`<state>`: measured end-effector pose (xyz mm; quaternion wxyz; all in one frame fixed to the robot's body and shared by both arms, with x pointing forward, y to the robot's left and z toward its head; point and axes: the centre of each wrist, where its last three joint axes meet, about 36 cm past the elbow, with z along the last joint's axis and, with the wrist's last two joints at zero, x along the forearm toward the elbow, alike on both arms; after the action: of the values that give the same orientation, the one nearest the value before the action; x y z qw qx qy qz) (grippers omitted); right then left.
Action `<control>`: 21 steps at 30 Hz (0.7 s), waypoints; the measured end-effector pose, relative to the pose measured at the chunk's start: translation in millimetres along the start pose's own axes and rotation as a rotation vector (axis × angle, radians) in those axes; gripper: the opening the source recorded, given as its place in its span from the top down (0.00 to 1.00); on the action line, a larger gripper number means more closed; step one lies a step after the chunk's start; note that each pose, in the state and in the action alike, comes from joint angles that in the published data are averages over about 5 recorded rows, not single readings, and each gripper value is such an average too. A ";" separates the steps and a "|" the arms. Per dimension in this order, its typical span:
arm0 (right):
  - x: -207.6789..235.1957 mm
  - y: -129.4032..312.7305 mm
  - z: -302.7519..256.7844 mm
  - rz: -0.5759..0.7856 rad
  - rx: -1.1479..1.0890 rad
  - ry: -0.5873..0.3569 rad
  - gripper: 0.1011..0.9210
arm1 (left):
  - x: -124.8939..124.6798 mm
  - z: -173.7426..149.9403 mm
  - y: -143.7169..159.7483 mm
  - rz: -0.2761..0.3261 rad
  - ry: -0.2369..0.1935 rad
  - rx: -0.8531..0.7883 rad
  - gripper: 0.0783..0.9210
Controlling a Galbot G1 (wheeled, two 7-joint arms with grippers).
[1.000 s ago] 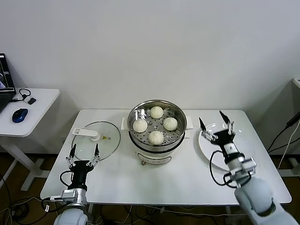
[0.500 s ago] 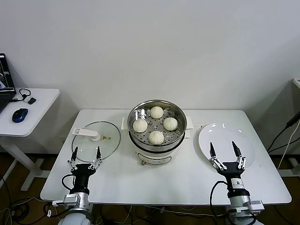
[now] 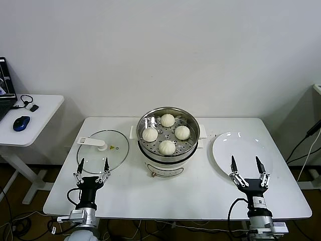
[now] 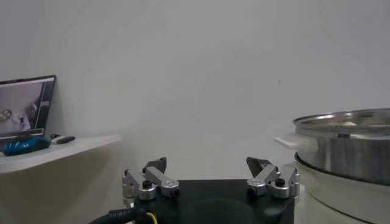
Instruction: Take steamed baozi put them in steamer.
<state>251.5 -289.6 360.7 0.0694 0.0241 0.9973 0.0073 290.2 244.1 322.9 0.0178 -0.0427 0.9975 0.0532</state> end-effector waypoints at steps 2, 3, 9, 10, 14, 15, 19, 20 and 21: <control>0.7 0.7 0.2 0.002 0.000 0.001 0.12 | 0.0 -0.2 -0.1 0.000 -0.001 -0.001 0.12; 1.0 1.1 0.4 0.003 -0.001 0.001 0.12 | -0.1 -0.2 -0.1 0.001 -0.001 -0.002 0.12; 2.6 2.7 1.3 0.006 -0.004 0.009 0.12 | -0.9 0.0 -0.1 0.002 -0.002 -0.004 0.12; 2.9 2.8 1.5 0.006 -0.004 0.011 0.12 | -0.9 0.2 -0.1 0.002 -0.002 -0.004 0.12; 3.7 2.6 2.6 0.008 -0.003 0.014 0.12 | -0.6 1.0 -0.3 0.003 0.000 -0.005 0.12; 3.8 2.5 2.8 0.008 -0.003 0.015 0.12 | -0.5 1.2 -0.4 0.004 0.000 -0.005 0.12; 4.3 2.4 3.1 0.010 -0.003 0.015 0.12 | 0.0 1.5 0.0 0.003 0.001 -0.006 0.12; 4.4 2.6 3.2 0.009 -0.004 0.015 0.12 | 0.0 1.4 0.3 0.003 0.000 -0.007 0.12; 4.5 2.9 3.4 0.009 -0.005 0.016 0.12 | 0.0 1.2 0.7 0.002 0.000 -0.008 0.12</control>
<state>247.6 -286.5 356.8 0.0617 0.0282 0.9976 0.0100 290.2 244.9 321.8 0.0178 -0.0419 0.9973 0.0571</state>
